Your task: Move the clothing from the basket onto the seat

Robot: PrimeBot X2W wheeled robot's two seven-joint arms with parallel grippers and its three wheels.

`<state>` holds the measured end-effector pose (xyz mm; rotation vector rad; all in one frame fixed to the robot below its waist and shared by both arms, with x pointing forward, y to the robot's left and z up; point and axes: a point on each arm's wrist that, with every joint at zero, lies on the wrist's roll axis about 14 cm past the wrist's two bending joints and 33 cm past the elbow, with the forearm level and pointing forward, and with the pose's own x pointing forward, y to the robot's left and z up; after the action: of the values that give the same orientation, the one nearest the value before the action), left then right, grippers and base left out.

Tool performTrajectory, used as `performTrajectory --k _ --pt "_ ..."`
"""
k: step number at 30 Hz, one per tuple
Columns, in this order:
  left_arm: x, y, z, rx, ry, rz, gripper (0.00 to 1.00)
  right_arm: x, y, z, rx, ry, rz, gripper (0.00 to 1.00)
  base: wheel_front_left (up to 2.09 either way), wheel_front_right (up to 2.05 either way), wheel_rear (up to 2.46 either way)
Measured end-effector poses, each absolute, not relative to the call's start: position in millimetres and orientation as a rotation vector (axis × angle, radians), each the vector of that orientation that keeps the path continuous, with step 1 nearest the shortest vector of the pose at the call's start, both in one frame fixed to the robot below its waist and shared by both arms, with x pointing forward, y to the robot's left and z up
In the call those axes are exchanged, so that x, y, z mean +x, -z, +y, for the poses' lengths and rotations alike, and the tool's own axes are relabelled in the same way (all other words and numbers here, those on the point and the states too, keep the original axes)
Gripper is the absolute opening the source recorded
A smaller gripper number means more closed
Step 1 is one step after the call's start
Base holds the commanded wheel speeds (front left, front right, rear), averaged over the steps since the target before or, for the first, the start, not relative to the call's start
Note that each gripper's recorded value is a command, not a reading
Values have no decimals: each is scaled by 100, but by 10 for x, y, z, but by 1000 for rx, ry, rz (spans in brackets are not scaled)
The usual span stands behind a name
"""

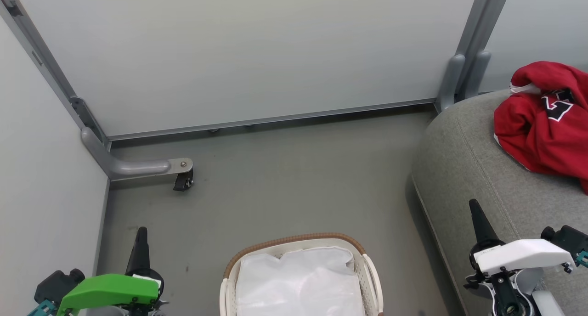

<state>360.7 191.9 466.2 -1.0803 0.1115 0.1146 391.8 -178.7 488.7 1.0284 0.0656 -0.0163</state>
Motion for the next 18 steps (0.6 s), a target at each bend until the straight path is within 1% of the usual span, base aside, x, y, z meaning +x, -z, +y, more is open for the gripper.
performTrajectory --k 18 --pt "3689 -4754 1946 -1250 -96 88 0 3913 -4927 -1855 1211 25 54 0 0 0 0"
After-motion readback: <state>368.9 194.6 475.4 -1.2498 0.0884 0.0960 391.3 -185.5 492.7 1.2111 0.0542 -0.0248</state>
